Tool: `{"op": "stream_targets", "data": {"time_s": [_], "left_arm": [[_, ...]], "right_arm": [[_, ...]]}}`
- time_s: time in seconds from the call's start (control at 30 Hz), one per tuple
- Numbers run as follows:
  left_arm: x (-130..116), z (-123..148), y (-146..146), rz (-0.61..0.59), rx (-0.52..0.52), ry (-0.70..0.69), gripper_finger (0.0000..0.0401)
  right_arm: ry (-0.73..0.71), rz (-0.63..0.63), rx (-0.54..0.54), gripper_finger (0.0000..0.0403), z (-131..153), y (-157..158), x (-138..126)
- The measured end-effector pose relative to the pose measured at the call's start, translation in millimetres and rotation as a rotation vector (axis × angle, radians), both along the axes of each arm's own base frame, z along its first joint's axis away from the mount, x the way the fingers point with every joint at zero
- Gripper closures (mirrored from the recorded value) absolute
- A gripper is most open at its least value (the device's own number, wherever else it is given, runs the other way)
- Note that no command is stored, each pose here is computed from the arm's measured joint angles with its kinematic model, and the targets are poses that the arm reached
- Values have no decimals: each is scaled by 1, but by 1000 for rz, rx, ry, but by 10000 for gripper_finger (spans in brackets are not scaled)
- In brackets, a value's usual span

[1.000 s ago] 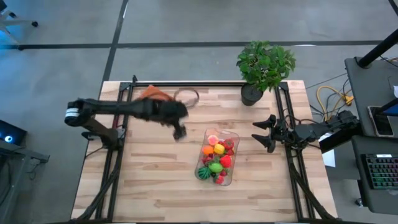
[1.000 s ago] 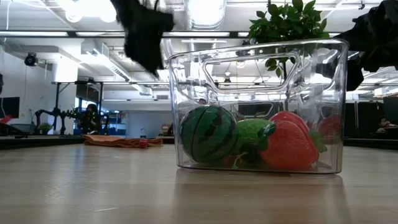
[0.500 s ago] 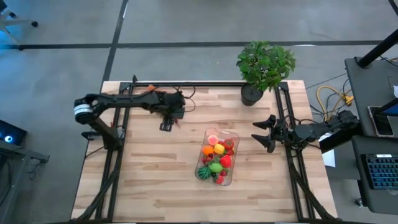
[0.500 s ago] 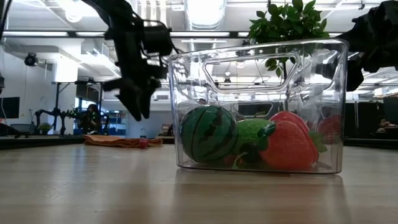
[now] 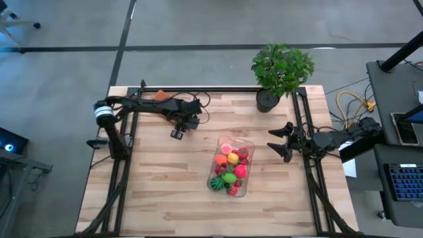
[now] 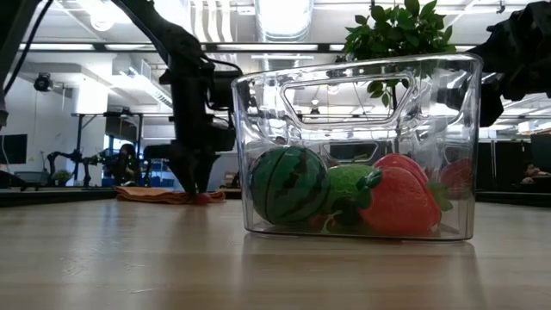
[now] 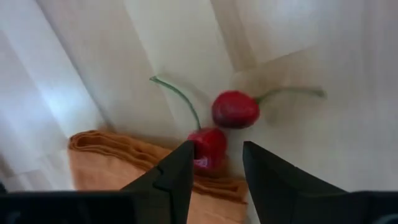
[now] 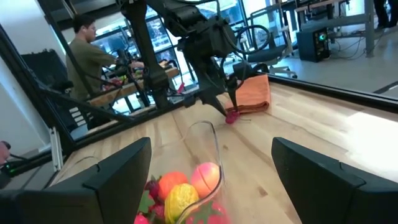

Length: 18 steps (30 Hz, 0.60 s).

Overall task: Pick and placing Produce into tupperware
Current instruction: Put the cherry into the transparent bin

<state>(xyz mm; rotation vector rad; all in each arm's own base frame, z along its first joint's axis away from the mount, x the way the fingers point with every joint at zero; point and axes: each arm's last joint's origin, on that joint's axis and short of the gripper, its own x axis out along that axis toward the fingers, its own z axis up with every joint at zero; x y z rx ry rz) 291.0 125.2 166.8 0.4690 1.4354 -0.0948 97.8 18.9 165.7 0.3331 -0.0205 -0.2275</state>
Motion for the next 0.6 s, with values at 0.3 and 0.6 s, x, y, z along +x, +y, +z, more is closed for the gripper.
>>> {"op": "stream_targets", "data": {"time_s": [0.3, 0.6], "left_arm": [[1, -7, 3, -33, 19, 31, 279], [2, -7, 5, -24, 16, 14, 279]], "right_arm": [[0, 0, 0, 78, 0, 0, 0], [0, 0, 0, 78, 0, 0, 0]]}}
